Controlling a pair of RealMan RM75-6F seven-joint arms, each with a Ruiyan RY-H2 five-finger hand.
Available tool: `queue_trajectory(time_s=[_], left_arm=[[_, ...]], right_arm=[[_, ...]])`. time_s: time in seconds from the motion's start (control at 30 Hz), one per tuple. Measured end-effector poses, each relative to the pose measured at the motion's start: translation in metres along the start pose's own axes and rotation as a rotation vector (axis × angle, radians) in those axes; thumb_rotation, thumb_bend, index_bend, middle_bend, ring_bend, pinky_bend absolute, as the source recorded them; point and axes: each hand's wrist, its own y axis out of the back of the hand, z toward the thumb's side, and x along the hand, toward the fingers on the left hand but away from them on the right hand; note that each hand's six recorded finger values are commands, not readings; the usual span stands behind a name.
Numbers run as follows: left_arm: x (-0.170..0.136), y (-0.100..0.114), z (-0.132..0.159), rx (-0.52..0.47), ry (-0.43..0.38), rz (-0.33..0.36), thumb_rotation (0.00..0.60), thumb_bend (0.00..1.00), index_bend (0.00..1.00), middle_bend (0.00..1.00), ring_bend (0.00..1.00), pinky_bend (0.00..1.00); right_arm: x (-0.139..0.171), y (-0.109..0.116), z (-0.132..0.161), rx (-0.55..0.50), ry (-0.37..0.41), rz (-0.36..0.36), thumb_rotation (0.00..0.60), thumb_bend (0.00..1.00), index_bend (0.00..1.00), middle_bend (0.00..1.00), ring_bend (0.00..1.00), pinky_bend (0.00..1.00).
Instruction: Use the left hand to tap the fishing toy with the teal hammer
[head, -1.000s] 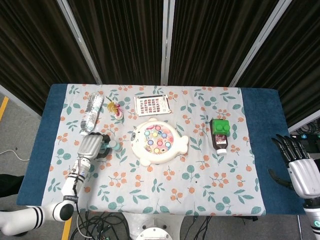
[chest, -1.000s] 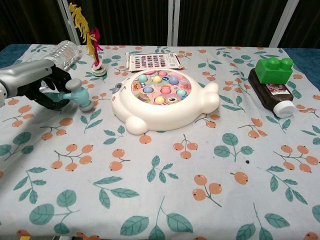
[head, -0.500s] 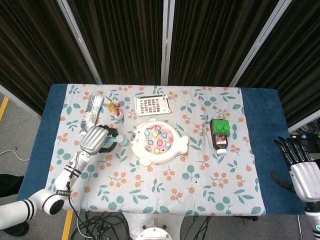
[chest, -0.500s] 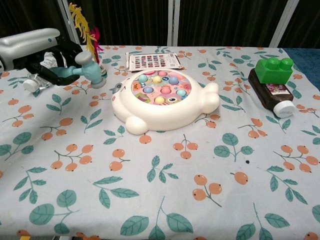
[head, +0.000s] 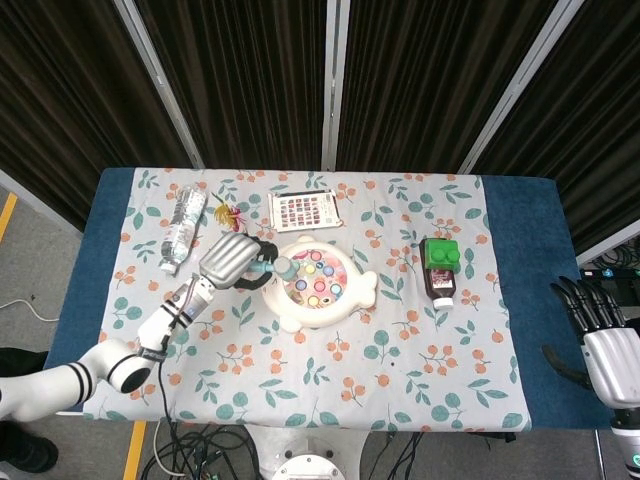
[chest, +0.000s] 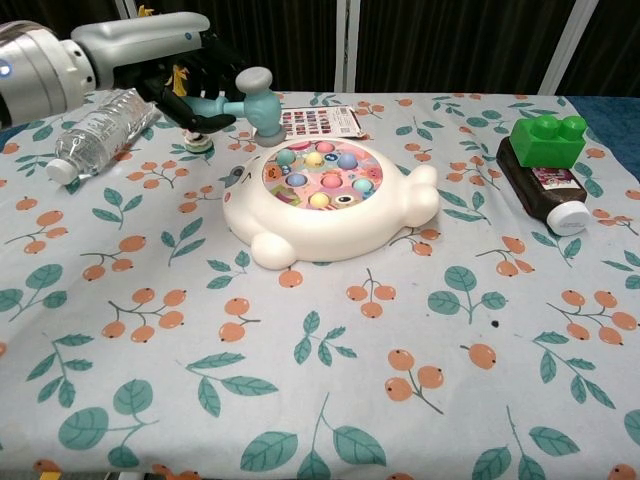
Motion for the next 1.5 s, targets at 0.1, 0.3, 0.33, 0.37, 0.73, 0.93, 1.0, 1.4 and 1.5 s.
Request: queue_trajectory(time_s=[0.1,0.3,0.33,0.37,0.73,0.93,1.0,1.4,1.5], left_arm=[[0.004,-0.005,0.000,0.012,0.010,-0.029,0.600,0.58,0.69,0.69,0.54,0.61],[0.007,-0.014,0.006,0.029,0.016,-0.081,0.600,0.58,0.69,0.69,0.54,0.61],[0.007,-0.014,0.007,0.033,0.016,-0.085,0.600,0.58,0.69,0.69,0.54,0.61],[0.008,-0.014,0.009,0.037,0.015,-0.088,0.600,0.58,0.69,0.69,0.54,0.61],[0.022,-0.023,0.022,0.121,0.013,-0.145,0.600,0.58,0.69,0.69,0.54,0.61],[0.027,-0.029,0.023,0.131,0.031,-0.155,0.600,0.58,0.69,0.69,0.54,0.61],[0.027,-0.024,0.024,0.114,0.034,-0.141,0.600,0.58,0.69,0.69,0.54,0.61],[0.037,-0.004,0.004,0.065,0.099,-0.086,0.600,0.58,0.69,0.69,0.54,0.61],[0.039,-0.013,0.001,0.076,0.110,-0.104,0.600,0.58,0.69,0.69,0.54,0.61]], right_arm=[[0.001,0.000,-0.002,-0.002,-0.006,0.001,0.600,0.18,0.00,0.07,0.00,0.00],[0.000,-0.002,-0.003,-0.004,-0.002,0.007,0.600,0.18,0.00,0.07,0.00,0.00],[0.000,-0.002,-0.003,-0.004,-0.001,0.005,0.600,0.18,0.00,0.07,0.00,0.00],[0.000,-0.001,-0.003,-0.005,-0.001,0.004,0.600,0.18,0.00,0.07,0.00,0.00],[0.003,0.001,-0.007,-0.006,-0.012,-0.001,0.600,0.18,0.00,0.07,0.00,0.00],[0.005,0.003,-0.010,-0.006,-0.018,-0.006,0.600,0.18,0.00,0.07,0.00,0.00],[0.005,0.003,-0.010,-0.007,-0.019,-0.006,0.600,0.18,0.00,0.07,0.00,0.00],[0.002,0.000,-0.012,-0.011,-0.022,0.002,0.600,0.18,0.00,0.07,0.00,0.00],[0.002,0.000,-0.013,-0.011,-0.024,0.004,0.600,0.18,0.00,0.07,0.00,0.00]])
